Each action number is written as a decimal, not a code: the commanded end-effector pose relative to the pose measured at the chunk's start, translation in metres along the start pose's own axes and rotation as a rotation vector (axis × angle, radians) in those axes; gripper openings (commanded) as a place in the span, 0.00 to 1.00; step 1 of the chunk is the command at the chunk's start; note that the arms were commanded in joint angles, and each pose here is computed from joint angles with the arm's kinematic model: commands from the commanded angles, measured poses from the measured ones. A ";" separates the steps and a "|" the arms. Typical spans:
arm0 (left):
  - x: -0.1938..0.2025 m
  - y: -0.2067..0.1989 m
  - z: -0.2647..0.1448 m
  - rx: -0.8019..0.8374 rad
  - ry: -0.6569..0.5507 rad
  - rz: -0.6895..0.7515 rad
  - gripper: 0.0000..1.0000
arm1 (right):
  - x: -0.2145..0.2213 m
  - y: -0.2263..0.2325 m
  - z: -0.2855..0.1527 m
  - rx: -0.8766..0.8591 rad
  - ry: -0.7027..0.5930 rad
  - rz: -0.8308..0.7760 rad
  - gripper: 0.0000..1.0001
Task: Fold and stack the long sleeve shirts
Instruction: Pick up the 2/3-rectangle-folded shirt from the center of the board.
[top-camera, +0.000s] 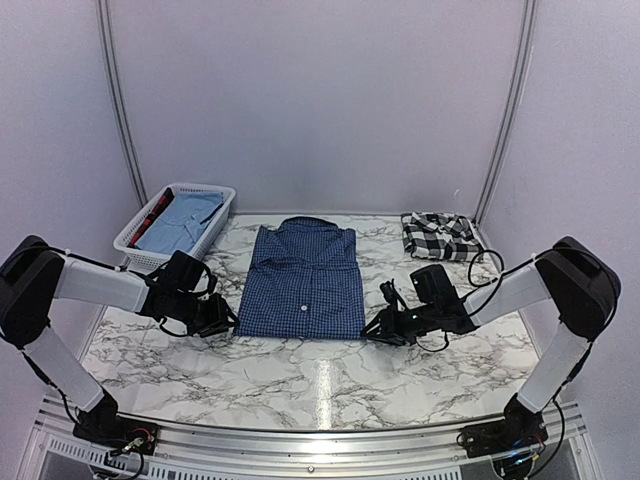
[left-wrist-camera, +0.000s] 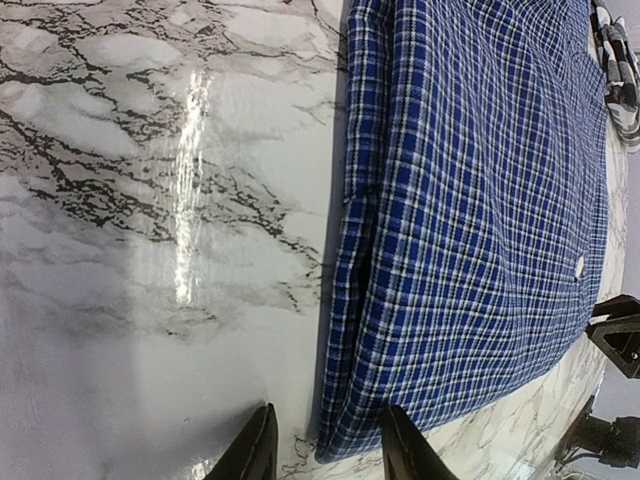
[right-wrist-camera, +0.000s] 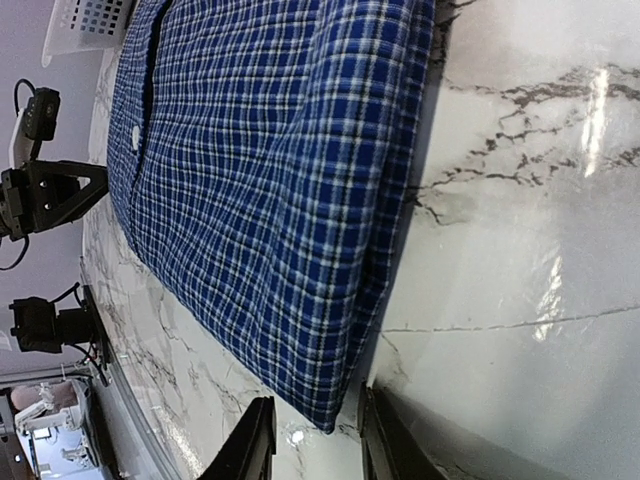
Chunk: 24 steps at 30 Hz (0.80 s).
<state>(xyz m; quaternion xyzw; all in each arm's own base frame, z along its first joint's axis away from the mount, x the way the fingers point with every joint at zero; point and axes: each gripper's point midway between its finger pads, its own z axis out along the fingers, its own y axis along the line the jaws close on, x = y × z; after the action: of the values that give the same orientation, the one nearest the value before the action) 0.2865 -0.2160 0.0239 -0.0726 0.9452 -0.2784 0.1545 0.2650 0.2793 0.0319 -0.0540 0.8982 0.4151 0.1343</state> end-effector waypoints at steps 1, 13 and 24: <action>0.027 0.022 0.003 -0.067 0.082 -0.034 0.36 | 0.010 -0.010 0.004 0.034 0.005 0.053 0.29; 0.034 0.020 0.007 -0.059 0.098 -0.039 0.35 | 0.011 -0.005 0.009 0.003 0.010 0.069 0.25; 0.043 0.026 0.006 -0.076 0.113 -0.053 0.31 | 0.012 -0.001 0.010 -0.011 0.012 0.070 0.18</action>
<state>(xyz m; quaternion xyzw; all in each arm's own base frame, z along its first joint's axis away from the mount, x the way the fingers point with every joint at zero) 0.2798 -0.2230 0.0220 -0.0742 0.9426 -0.2891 0.1497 0.2612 0.2852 0.0290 -0.0267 0.8946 0.4281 0.1255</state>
